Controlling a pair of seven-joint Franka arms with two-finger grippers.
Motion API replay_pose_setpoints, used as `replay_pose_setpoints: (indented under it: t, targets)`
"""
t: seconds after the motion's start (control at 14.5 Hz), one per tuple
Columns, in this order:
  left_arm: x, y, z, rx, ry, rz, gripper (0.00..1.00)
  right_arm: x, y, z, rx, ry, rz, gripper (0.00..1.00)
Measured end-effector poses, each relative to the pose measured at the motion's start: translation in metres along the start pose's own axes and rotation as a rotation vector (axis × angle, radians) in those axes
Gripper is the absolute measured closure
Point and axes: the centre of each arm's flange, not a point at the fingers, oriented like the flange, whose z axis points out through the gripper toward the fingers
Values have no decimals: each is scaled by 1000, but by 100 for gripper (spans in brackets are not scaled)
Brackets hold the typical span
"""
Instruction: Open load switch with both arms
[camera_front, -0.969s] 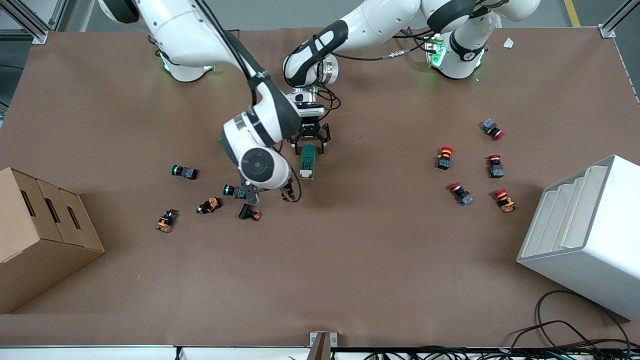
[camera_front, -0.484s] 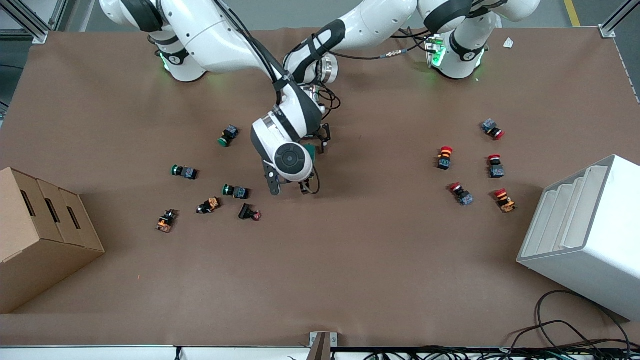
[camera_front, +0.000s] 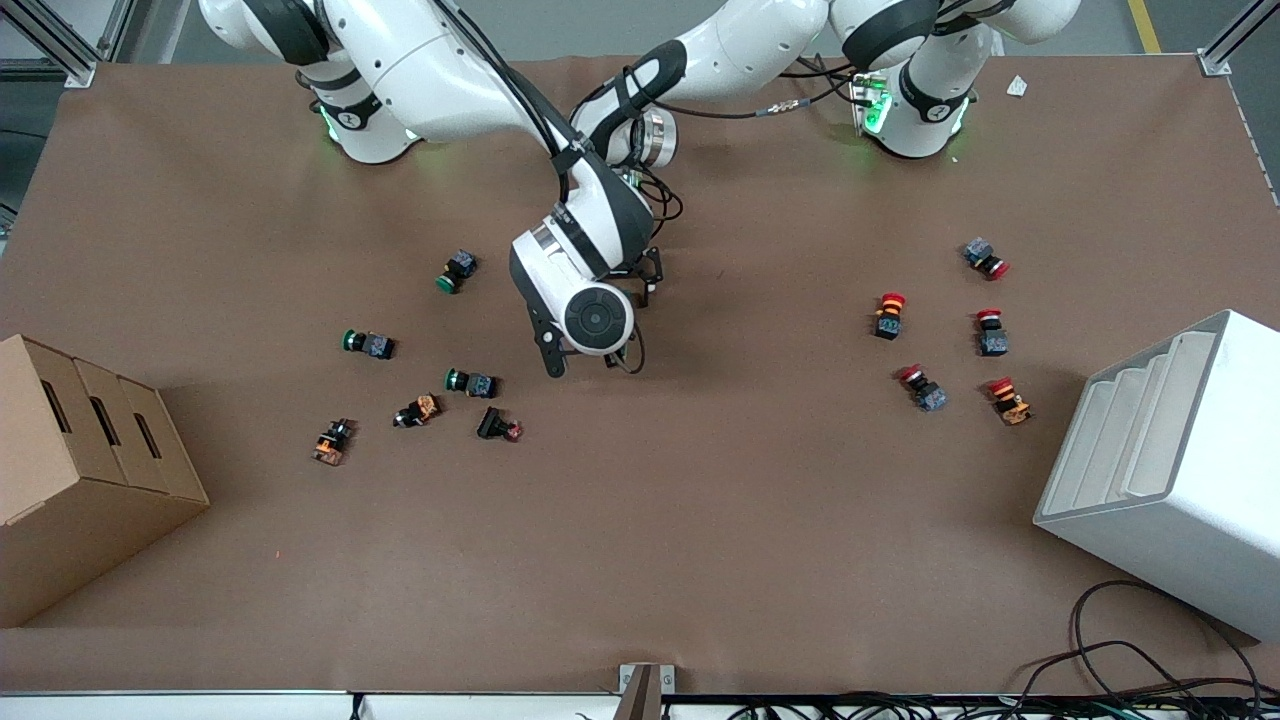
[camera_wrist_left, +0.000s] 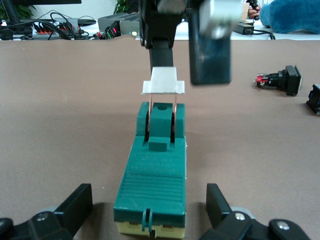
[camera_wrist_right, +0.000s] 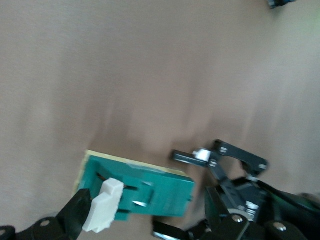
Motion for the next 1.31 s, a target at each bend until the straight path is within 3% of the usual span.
replay_pose_setpoints:
  t: [0.21, 0.76, 1.31]
  targets:
    - [0, 0, 0, 0, 2, 0, 0, -9, 10, -6, -74, -44, -3, 0]
    - [-2, 0, 0, -2, 11, 2, 0, -15, 25, 18, -181, -11, -39, 0]
    - [-2, -1, 0, -2, 12, 2, 0, -24, 27, 47, -170, 23, -67, 0]
